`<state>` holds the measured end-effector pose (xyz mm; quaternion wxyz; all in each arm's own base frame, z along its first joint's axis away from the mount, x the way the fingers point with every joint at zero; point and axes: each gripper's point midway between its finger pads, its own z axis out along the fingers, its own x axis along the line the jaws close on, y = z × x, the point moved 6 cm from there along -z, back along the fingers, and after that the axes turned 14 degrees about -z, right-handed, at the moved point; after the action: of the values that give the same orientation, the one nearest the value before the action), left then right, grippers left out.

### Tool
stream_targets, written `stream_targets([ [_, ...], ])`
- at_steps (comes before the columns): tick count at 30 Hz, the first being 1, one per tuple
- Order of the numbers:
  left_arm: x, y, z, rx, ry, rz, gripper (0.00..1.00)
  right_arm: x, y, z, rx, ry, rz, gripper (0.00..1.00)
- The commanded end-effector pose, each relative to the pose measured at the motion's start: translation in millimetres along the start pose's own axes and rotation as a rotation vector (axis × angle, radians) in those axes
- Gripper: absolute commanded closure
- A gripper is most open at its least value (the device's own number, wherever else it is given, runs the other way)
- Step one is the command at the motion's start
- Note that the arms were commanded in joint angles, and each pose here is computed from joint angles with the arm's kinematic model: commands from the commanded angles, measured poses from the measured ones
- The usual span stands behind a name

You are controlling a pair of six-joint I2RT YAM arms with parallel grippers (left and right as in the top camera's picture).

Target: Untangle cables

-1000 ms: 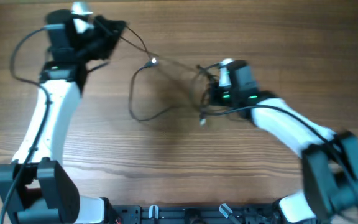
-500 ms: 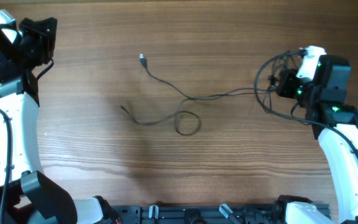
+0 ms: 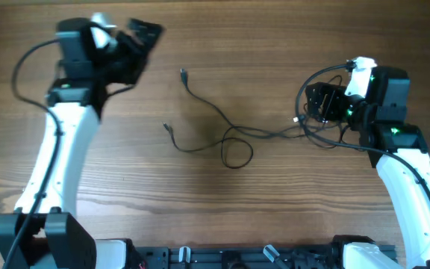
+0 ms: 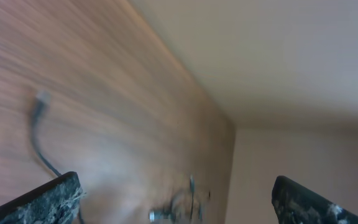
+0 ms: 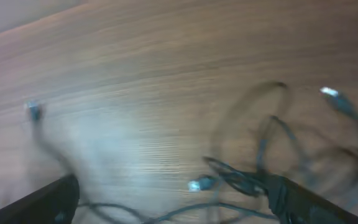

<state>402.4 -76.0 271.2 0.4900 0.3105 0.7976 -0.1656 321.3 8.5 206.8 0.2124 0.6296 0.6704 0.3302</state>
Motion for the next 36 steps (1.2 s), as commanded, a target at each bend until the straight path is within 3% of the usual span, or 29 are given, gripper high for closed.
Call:
stream_targets([
  [1,2,-51,37,0.093,0.083,0.096,0.00,-21,-10,-5,0.032,-0.197,0.186,0.00],
  [5,23,-108,80,0.211,0.199,0.005,0.00,-27,-21,-7,0.081,-0.259,0.242,0.00],
  [9,50,-172,132,0.312,0.301,-0.227,0.00,-41,-29,-12,0.078,-0.410,0.412,0.00],
  [14,73,-232,166,0.366,0.388,-0.461,0.00,-43,-29,-13,0.073,-0.429,0.426,0.00],
  [18,84,-267,172,0.394,0.449,-0.538,0.00,-42,-32,-14,0.086,-0.431,0.425,0.00],
  [25,111,-296,194,0.402,0.486,-0.580,0.01,-42,-37,-14,0.113,-0.435,0.423,0.00],
  [27,118,-296,206,0.404,0.455,-0.573,0.20,-42,-40,-14,0.127,-0.438,0.422,0.00],
  [32,140,-288,219,0.319,0.464,-0.511,0.35,-42,-48,-12,0.152,-0.442,0.422,0.01],
  [35,145,-275,224,0.230,0.424,-0.336,0.61,-42,-49,-12,0.155,-0.440,0.423,0.00],
  [36,145,-270,226,0.198,0.411,-0.279,0.77,-41,-49,-12,0.156,-0.434,0.424,0.00],
])
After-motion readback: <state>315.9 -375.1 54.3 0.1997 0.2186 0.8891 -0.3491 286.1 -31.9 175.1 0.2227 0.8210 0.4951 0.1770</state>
